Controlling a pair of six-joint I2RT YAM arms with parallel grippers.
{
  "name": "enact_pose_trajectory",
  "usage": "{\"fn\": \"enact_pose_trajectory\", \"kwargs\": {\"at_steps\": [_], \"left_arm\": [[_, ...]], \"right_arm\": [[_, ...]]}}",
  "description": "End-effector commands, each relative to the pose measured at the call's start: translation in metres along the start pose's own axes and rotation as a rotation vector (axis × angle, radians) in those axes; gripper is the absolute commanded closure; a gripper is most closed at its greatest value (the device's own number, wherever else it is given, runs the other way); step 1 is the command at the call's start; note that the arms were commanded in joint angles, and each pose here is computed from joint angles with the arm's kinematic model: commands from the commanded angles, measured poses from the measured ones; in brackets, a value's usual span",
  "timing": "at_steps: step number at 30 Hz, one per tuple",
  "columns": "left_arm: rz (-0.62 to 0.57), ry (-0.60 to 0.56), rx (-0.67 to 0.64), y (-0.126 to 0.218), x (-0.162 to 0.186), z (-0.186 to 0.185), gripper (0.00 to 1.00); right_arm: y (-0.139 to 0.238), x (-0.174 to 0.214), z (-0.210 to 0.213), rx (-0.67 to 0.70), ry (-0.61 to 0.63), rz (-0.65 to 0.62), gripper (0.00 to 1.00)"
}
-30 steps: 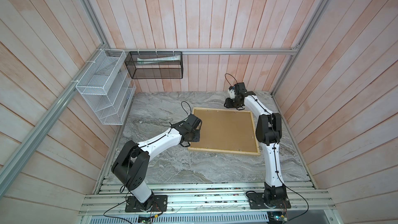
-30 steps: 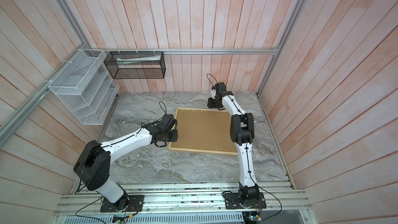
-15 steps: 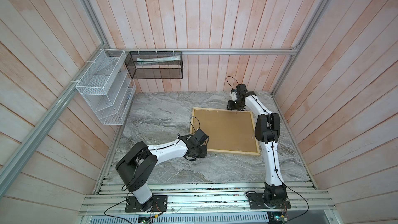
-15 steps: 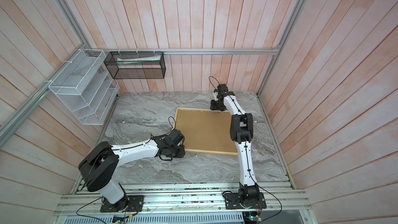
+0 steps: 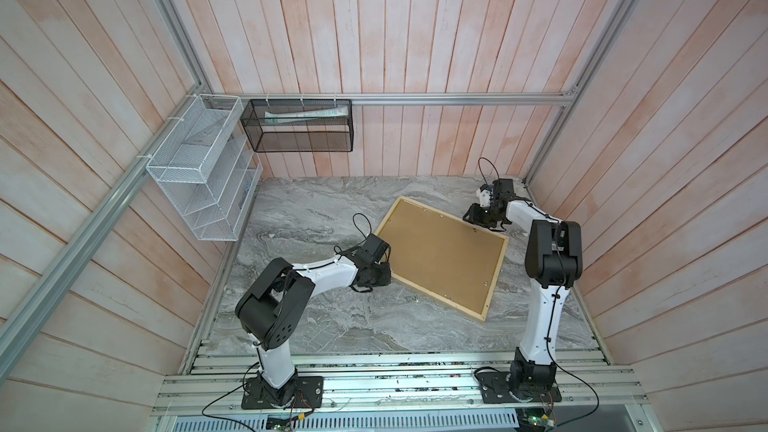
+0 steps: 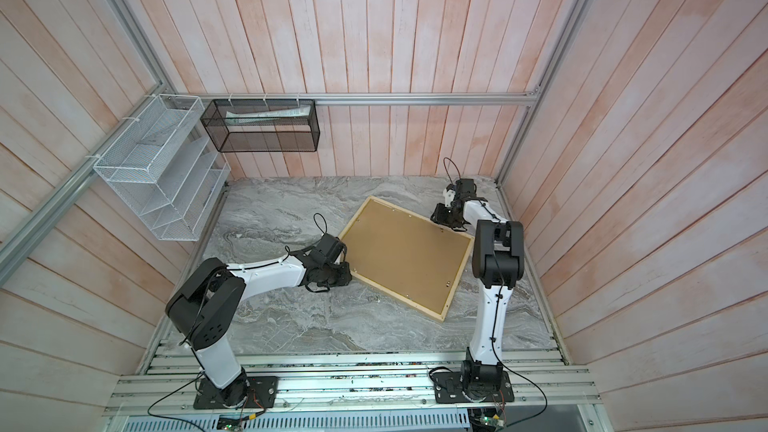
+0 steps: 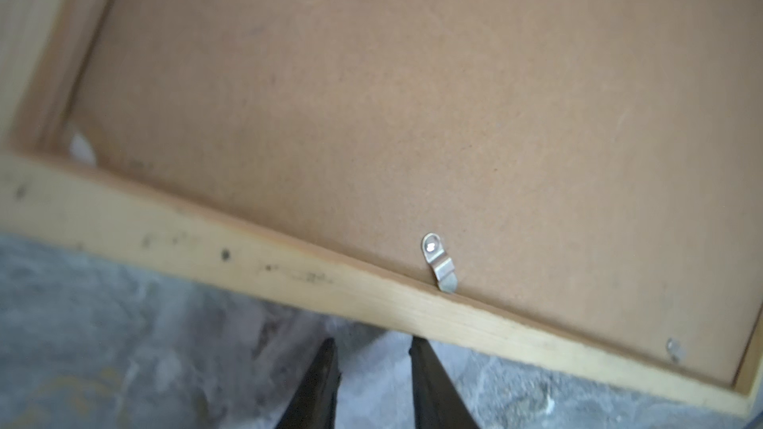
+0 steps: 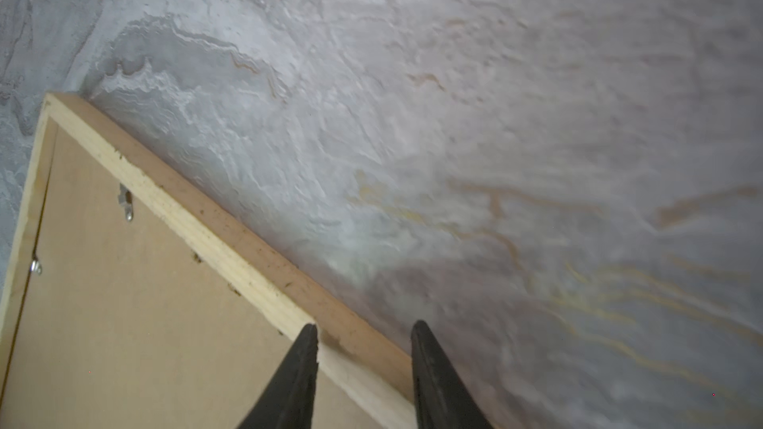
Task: Put the photo into the frame
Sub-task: 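Grip the frame edges with both grippers and rotate the frame on the table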
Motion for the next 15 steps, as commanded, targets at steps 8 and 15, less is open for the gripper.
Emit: {"fn": "enact_pose_trajectory", "kwargs": {"at_steps": [8, 15], "left_arm": [[-0.059, -0.083, -0.078, -0.037, -0.073, 0.041, 0.67], [-0.093, -0.119, -0.137, -0.022, -0.092, 0.036, 0.66]], "right_arm": [[0.04, 0.129, 0.003, -0.071, -0.162, 0.159, 0.63], [0.072, 0.165, 0.02, -0.078, -0.149, 0.143, 0.63]]}}
Point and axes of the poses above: each gripper's point midway between its finger pads, its own y axis back along the fingers, its own z axis along the line the jaws close on, x = y × z, the point moved 10 cm from there along y, back along the fingers, and after that the axes turned 3 degrees about -y, right-handed, at the moved point
